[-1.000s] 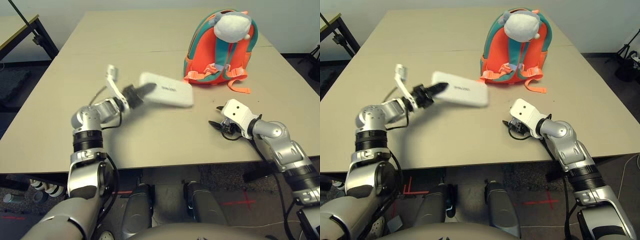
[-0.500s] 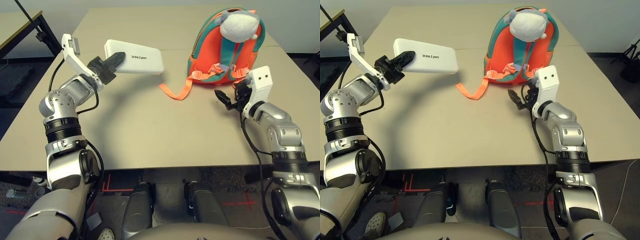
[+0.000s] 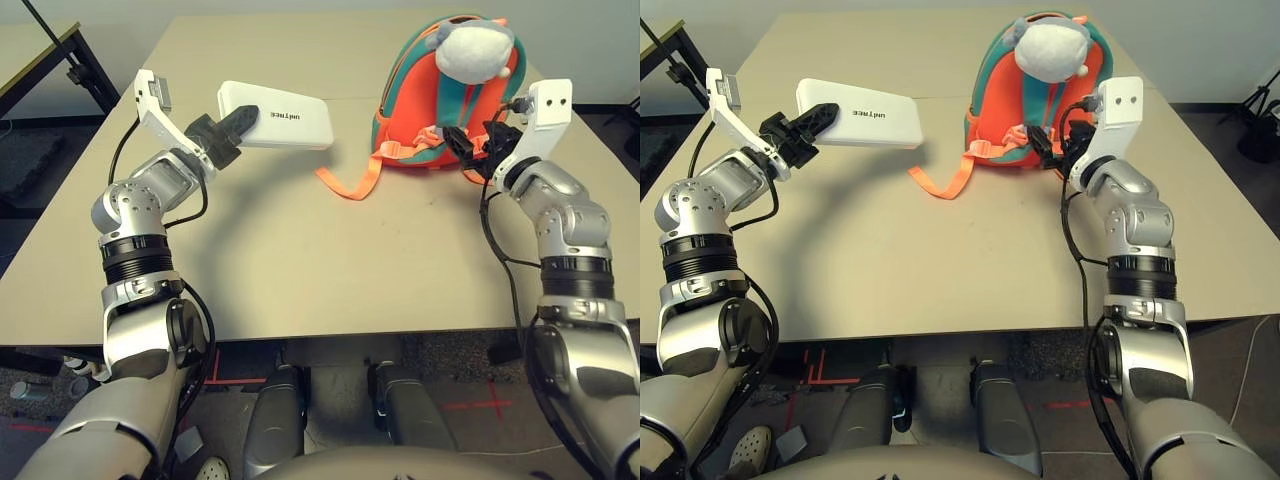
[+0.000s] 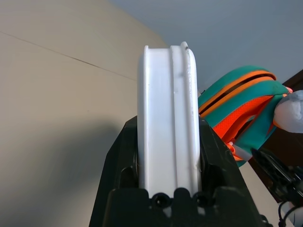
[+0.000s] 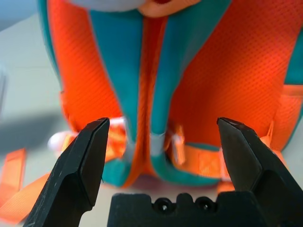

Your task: Put the pencil case into the backpack and zip it.

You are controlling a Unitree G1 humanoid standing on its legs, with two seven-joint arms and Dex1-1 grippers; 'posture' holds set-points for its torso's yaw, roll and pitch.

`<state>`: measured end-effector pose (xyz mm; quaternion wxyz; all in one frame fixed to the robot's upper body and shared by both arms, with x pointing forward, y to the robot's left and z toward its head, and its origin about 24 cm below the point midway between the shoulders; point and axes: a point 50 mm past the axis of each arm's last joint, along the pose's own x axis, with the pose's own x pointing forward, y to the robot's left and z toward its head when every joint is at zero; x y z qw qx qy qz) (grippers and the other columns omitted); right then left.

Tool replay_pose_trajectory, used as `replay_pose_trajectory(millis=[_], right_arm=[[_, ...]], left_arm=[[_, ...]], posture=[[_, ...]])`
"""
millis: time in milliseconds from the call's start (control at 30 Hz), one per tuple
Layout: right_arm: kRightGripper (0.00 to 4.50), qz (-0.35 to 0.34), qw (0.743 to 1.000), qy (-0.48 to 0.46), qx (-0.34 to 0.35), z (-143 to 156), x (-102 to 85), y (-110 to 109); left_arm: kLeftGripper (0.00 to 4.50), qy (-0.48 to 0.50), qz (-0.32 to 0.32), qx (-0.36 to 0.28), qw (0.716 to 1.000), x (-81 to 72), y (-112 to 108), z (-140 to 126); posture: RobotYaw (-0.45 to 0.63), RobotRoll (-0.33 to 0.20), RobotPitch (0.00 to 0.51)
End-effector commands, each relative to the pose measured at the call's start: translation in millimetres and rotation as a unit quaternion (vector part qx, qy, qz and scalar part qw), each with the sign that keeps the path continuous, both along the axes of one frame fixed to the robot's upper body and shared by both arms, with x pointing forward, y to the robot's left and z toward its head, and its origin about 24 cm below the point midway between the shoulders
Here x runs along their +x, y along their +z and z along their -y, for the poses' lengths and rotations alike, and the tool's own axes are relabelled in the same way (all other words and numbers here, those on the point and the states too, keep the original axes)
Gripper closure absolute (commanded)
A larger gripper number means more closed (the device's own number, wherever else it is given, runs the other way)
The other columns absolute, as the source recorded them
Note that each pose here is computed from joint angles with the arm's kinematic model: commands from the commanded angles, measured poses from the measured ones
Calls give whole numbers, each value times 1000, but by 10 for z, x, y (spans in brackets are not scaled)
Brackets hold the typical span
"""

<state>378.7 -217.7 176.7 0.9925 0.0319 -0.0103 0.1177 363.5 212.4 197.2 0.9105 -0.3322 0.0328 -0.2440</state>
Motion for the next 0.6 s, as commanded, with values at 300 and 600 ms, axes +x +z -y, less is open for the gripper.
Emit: replay_pose_trajectory(millis=[300,600], right_arm=[[0,-2,1000,3,-2,-177,276,-103],[3298,23,999,37,-9,-231,228,-108]], left_arm=[[3109,6,25,2,1000,-45,85,19],[3109,9,23,7,1000,-62,58,16]], posture=[[-56,0,111],[-53,0,112]])
